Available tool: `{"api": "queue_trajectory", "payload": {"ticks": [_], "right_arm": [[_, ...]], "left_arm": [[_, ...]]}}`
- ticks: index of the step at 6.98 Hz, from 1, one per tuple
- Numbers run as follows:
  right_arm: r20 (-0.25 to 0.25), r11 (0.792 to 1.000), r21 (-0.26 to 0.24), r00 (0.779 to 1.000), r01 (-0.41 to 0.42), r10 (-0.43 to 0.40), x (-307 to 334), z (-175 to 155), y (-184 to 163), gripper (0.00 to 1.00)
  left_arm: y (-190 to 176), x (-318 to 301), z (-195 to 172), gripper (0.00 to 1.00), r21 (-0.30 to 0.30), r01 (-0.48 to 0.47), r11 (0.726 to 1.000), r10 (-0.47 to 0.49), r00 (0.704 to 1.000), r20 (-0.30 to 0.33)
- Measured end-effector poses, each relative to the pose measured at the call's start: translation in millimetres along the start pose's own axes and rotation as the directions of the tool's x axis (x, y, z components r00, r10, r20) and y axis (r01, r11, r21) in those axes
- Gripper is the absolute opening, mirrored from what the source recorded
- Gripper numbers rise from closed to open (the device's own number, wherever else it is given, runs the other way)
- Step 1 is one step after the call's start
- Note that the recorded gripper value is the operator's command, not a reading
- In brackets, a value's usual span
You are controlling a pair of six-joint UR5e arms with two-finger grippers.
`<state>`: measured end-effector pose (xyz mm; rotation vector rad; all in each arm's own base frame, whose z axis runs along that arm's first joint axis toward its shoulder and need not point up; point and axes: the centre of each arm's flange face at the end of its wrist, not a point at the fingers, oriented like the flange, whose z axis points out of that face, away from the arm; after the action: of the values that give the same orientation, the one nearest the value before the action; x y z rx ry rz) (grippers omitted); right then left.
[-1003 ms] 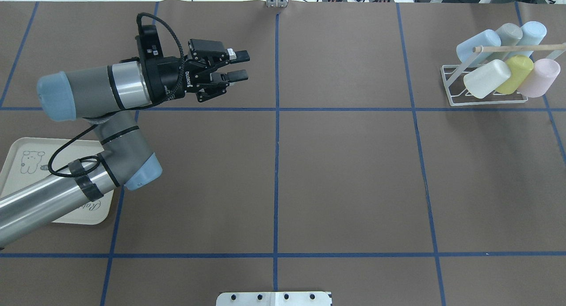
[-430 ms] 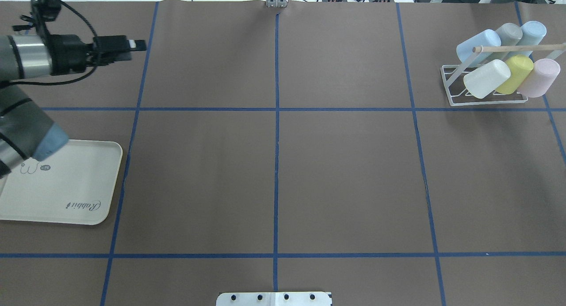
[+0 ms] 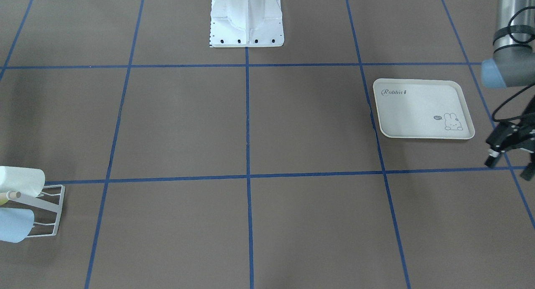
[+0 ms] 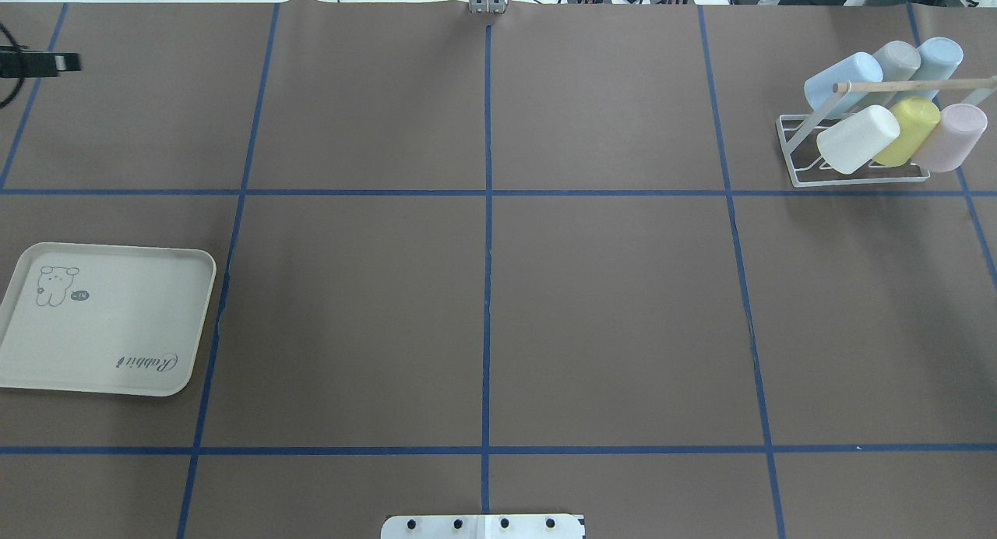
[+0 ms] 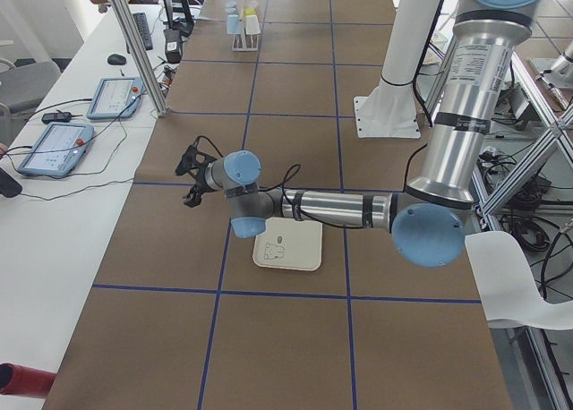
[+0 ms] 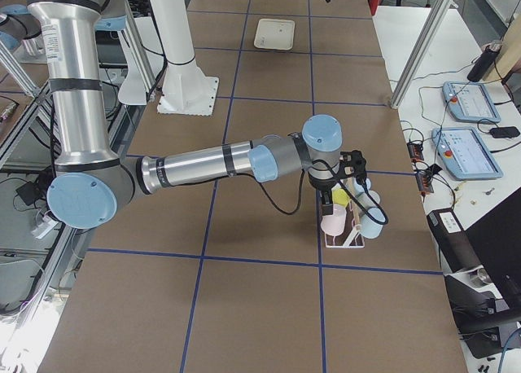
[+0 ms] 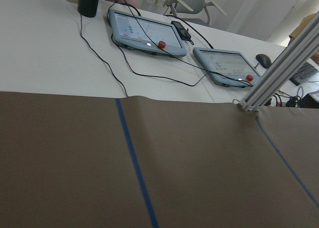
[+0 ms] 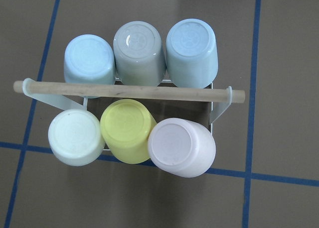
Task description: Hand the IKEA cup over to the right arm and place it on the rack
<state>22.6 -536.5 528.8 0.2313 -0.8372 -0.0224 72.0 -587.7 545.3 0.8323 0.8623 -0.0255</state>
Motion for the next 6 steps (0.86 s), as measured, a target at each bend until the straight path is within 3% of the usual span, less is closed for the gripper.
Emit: {"api": "queue_trajectory", "payload": {"ticks": [1,2,3,4,6], "right_arm": [[-0.013,1.0,-0.011,1.0,0.004,-0.004,4.8,4.4,1.5,1.0],[-0.019,0.999,-0.031,1.0,-0.008,0.007,6.6,7.6,0.5,1.0],[-0.019,0.999,-0.047,1.0,-0.019,0.018,3.1,6.6,-1.7,1.0],[-0.019,0.998,-0.053,1.0,-0.017,0.016,-2.4,5.4,-2.4,1.0],[-0.022,0.999,-0.054,1.0,0.002,-0.003,-14.6,5.5,-9.1,1.0]], "left_arm": [[0.4,-62.0,-24.8,1.0,-0.127,-0.144,0.981,0.159,0.98,0.118],[4.8,-99.5,-40.3,1.0,-0.278,-0.172,0.945,0.215,0.968,0.131],[9.2,-113.2,-45.2,1.0,-0.371,-0.139,0.918,0.189,0.977,0.102],[13.3,-115.1,-47.1,1.0,-0.424,-0.101,0.9,0.138,0.989,0.057],[24.9,-109.1,-61.7,1.0,-0.459,-0.061,0.886,0.072,0.997,0.008]]}}
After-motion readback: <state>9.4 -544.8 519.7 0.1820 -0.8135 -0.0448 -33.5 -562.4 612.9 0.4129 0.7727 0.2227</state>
